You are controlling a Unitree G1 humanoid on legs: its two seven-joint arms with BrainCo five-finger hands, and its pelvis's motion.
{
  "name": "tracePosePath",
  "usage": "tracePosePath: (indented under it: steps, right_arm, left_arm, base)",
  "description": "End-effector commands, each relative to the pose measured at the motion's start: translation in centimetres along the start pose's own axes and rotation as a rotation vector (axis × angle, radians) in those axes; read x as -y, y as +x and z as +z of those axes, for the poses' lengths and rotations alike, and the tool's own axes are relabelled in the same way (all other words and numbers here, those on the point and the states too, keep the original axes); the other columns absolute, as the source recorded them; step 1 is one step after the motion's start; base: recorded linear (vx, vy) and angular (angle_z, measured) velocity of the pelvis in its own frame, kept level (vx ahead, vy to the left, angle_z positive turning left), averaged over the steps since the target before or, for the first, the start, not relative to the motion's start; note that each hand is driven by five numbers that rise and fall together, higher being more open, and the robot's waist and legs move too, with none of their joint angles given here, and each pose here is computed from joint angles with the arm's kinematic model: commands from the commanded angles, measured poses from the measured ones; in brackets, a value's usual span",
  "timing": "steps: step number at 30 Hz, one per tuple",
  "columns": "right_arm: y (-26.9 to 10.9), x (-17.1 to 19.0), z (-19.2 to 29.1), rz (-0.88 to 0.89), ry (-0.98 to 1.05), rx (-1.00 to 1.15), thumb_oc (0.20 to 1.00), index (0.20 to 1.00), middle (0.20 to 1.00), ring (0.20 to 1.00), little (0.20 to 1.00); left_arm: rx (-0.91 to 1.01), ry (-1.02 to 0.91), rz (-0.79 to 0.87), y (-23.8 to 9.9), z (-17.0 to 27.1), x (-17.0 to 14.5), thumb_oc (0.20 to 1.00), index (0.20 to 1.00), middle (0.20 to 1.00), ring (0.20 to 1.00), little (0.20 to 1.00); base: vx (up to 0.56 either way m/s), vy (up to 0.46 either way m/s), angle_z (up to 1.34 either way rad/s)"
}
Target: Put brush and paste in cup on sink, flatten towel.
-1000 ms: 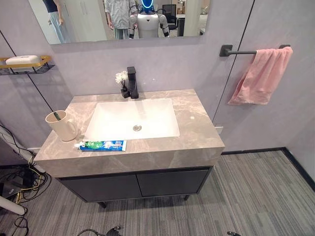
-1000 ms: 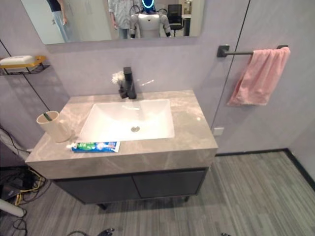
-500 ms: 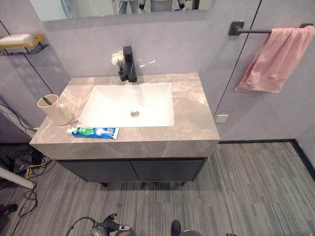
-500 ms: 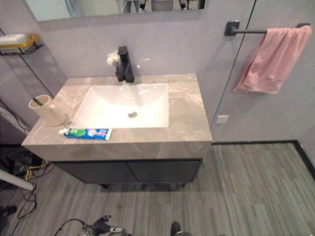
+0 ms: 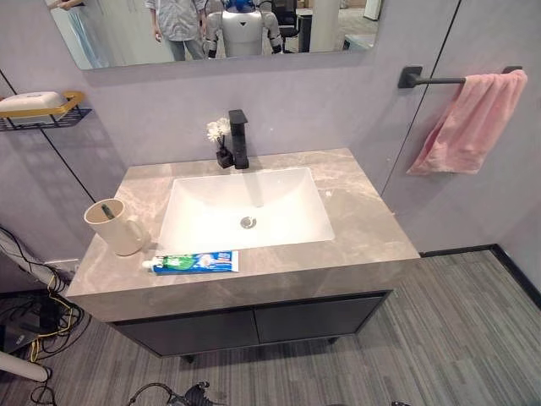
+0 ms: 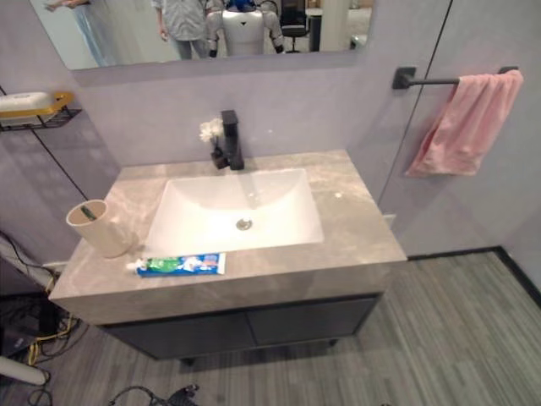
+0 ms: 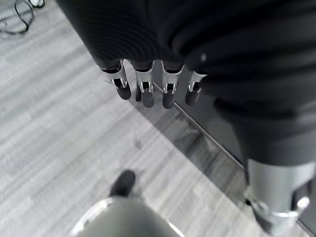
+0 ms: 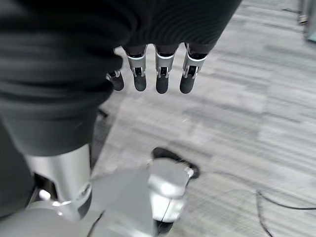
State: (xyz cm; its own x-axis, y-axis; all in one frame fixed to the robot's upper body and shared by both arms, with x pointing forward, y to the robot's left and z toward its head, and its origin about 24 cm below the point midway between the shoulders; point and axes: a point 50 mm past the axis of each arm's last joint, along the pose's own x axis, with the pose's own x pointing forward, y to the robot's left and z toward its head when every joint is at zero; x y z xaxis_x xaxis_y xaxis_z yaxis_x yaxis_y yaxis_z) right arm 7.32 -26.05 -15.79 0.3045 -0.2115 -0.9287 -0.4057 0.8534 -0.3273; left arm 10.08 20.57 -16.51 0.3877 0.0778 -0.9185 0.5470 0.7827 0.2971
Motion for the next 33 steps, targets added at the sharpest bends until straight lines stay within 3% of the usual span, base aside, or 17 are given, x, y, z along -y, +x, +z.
tracePosePath:
  steps: [1, 6, 14, 22, 23, 25, 26, 28, 31, 33]
  right_arm:
    - [0.3, 0.7, 2.0, -0.020, -0.020, 0.043, 1.000, 1.000, 1.000, 1.000, 1.000]
    - [0.4, 0.7, 2.8, -0.021, 0.029, 0.074, 1.000, 1.000, 1.000, 1.000, 1.000]
    - [0.4, 0.4, 3.1, -0.002, -0.117, 0.066, 1.000, 1.000, 1.000, 1.000, 1.000]
    - [0.3, 2.4, 1.6, -0.055, -0.105, 0.007, 1.000, 1.000, 1.000, 1.000, 1.000]
    - [0.2, 2.9, 1.3, -0.062, -0.106, 0.001, 1.000, 1.000, 1.000, 1.000, 1.000]
    - [0.2, 3.0, 1.4, -0.060, -0.104, -0.003, 1.000, 1.000, 1.000, 1.000, 1.000]
    - [0.2, 3.2, 1.7, -0.062, -0.103, 0.004, 1.000, 1.000, 1.000, 1.000, 1.000]
    - [0.3, 2.7, 1.6, -0.043, -0.107, -0.013, 1.000, 1.000, 1.000, 1.000, 1.000]
    - [0.4, 1.8, 1.9, -0.012, -0.111, -0.014, 1.000, 1.000, 1.000, 1.000, 1.000]
    - [0.5, 0.7, 2.5, 0.018, -0.113, 0.003, 1.000, 1.000, 1.000, 1.000, 1.000]
  left_arm:
    - [0.018, -0.044, 0.079, 0.0, 0.1, -2.9, 1.000, 1.000, 1.000, 1.000, 1.000]
    - [0.075, 0.060, 0.046, 0.0, 1.1, -2.3, 1.000, 1.000, 1.000, 1.000, 1.000]
    - [0.088, 0.104, 0.052, 0.0, 1.3, -2.5, 1.000, 1.000, 1.000, 1.000, 1.000]
    - [0.387, 0.348, -0.019, -1.2, 6.2, -2.8, 1.000, 1.000, 1.000, 1.000, 1.000]
    - [0.525, 0.396, -0.045, -2.7, 8.4, -3.7, 1.000, 1.000, 1.000, 1.000, 1.000]
    - [0.570, 0.437, -0.043, -3.7, 9.1, -4.6, 1.000, 1.000, 1.000, 1.000, 1.000]
    - [0.705, 0.550, -0.048, -6.0, 11.9, -5.8, 1.000, 1.000, 1.000, 1.000, 1.000]
    - [0.825, 0.572, -0.046, -8.3, 14.4, -6.7, 1.000, 1.000, 1.000, 1.000, 1.000]
    - [0.923, 0.568, -0.041, -10.2, 16.3, -7.2, 1.000, 1.000, 1.000, 1.000, 1.000]
    - [1.130, 0.610, -0.069, -13.4, 20.7, -6.4, 1.000, 1.000, 1.000, 1.000, 1.000]
  base:
    - [0.10, 0.246, 0.04]
    - [0.06, 0.188, -0.05]
    - [0.01, -0.091, 0.06]
    - [0.01, -0.062, 0.15]
    - [0.00, -0.038, 0.01]
    - [0.00, -0.036, 0.06]
    - [0.00, -0.037, 0.11]
    - [0.01, -0.042, 0.07]
    - [0.02, -0.025, 0.01]
    - [0.03, -0.036, 0.02]
